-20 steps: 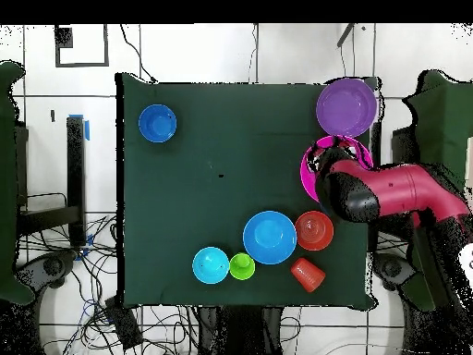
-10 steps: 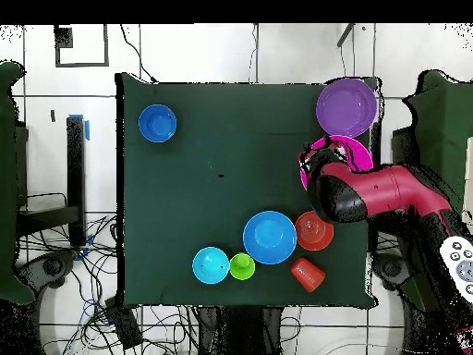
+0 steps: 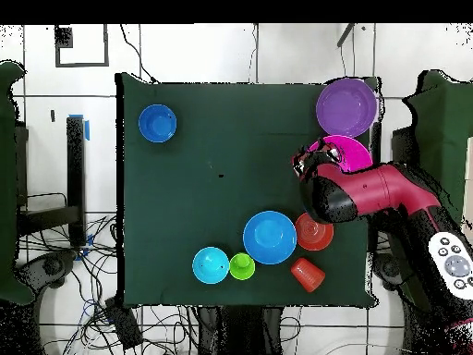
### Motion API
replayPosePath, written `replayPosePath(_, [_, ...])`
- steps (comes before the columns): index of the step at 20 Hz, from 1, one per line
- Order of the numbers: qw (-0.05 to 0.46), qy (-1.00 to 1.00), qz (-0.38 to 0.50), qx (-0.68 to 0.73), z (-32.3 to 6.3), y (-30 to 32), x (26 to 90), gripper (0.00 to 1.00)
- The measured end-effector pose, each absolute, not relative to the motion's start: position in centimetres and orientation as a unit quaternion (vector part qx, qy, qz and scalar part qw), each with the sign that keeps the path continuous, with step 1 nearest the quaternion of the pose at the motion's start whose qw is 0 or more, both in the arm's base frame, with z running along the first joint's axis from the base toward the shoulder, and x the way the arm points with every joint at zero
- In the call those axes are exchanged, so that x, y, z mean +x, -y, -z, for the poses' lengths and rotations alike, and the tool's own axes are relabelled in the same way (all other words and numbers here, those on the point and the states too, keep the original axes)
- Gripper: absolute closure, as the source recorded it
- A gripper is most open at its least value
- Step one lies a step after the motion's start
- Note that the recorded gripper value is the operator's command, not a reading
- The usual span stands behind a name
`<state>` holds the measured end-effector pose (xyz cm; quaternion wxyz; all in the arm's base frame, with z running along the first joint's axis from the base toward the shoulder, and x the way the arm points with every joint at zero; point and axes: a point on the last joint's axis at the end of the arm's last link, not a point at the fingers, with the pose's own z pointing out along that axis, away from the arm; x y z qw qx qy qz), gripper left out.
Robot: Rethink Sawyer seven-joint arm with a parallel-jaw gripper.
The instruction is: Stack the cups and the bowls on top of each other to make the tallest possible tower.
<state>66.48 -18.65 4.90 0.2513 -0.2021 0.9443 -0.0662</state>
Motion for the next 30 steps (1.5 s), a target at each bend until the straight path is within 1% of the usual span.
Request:
replayPosePath(6, [0.247, -0.945, 0.063, -0.203, -4.5, 17.9, 66.4, 0.0])
replayPosePath(10, [0.243, -0.952, 0.044, -0.182, -3.7, 17.8, 66.1, 0.0])
replayPosePath(12, [0.237, -0.957, 0.027, -0.165, -2.6, 17.8, 65.7, 0.0])
replayPosePath(19, [0.228, -0.962, 0.004, -0.151, -0.8, 17.0, 65.0, 0.0])
replayPosePath(30, [0.226, -0.963, -0.002, -0.149, -0.3, 16.7, 64.9, 0.0])
